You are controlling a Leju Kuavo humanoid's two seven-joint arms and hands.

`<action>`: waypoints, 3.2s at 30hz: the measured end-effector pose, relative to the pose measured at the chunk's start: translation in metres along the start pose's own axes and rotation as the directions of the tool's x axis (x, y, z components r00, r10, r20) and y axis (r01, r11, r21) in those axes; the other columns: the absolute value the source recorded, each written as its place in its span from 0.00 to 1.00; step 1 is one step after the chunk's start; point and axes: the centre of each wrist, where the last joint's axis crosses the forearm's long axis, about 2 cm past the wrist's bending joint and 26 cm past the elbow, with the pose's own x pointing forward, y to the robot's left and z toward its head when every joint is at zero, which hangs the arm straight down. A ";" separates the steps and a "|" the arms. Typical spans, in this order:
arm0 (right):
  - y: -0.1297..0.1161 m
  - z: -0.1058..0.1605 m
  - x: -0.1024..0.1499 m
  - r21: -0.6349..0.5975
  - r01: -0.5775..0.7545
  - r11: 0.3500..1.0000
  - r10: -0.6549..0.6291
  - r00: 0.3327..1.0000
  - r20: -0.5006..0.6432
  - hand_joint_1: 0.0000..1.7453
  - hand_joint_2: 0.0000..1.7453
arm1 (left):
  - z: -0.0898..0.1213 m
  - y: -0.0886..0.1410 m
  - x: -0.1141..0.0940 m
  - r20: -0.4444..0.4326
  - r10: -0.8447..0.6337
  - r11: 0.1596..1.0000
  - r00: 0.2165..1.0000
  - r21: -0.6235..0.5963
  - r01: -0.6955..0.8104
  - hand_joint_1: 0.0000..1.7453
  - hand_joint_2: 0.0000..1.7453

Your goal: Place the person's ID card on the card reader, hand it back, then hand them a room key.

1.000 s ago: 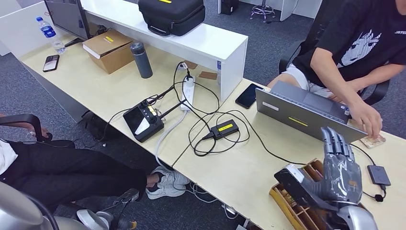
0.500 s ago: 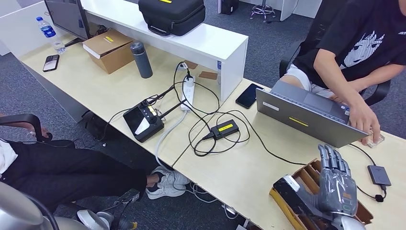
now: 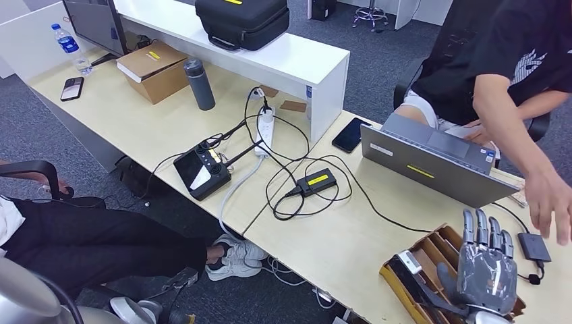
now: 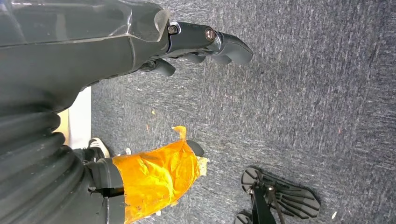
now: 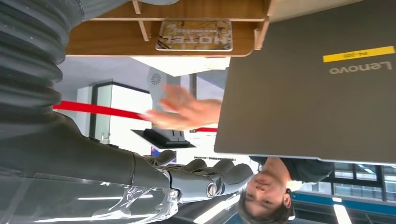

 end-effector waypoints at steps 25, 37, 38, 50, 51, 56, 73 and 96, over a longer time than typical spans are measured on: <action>-0.003 -0.002 0.010 0.045 -0.025 0.999 0.027 0.998 -0.052 0.00 1.00 | 0.000 -0.003 -0.001 -0.007 0.015 1.000 1.000 -0.003 -0.015 0.00 1.00; -0.003 -0.005 0.020 0.085 -0.006 0.996 0.011 0.998 -0.059 0.00 1.00 | 0.000 -0.003 -0.001 -0.007 0.015 1.000 1.000 -0.004 -0.015 0.00 1.00; -0.003 -0.005 0.020 0.089 -0.006 0.996 0.012 0.998 -0.062 0.00 1.00 | 0.000 -0.003 -0.001 -0.007 0.015 1.000 1.000 -0.004 -0.015 0.00 1.00; 0.000 -0.009 0.017 0.127 -0.019 0.992 0.033 0.994 -0.108 0.00 1.00 | 0.000 -0.003 -0.001 -0.007 0.014 1.000 1.000 -0.004 -0.014 0.00 1.00; 0.000 -0.010 0.016 0.129 -0.020 0.991 0.034 0.993 -0.111 0.00 1.00 | 0.000 -0.003 -0.001 -0.007 0.014 1.000 1.000 -0.004 -0.014 0.00 1.00; 0.001 -0.012 0.012 0.136 -0.021 0.990 0.038 0.991 -0.126 0.31 1.00 | 0.000 -0.003 -0.001 -0.007 0.014 1.000 1.000 -0.004 -0.014 0.00 1.00; 0.005 -0.011 0.007 0.171 -0.024 0.985 0.049 0.988 -0.144 0.77 1.00 | 0.000 -0.003 -0.001 -0.009 0.016 1.000 1.000 -0.004 -0.016 0.00 1.00; -0.083 -0.025 0.013 -0.172 0.103 0.980 -0.110 0.993 -0.031 0.96 1.00 | 0.000 -0.002 -0.001 -0.016 0.018 1.000 1.000 -0.005 -0.018 0.00 1.00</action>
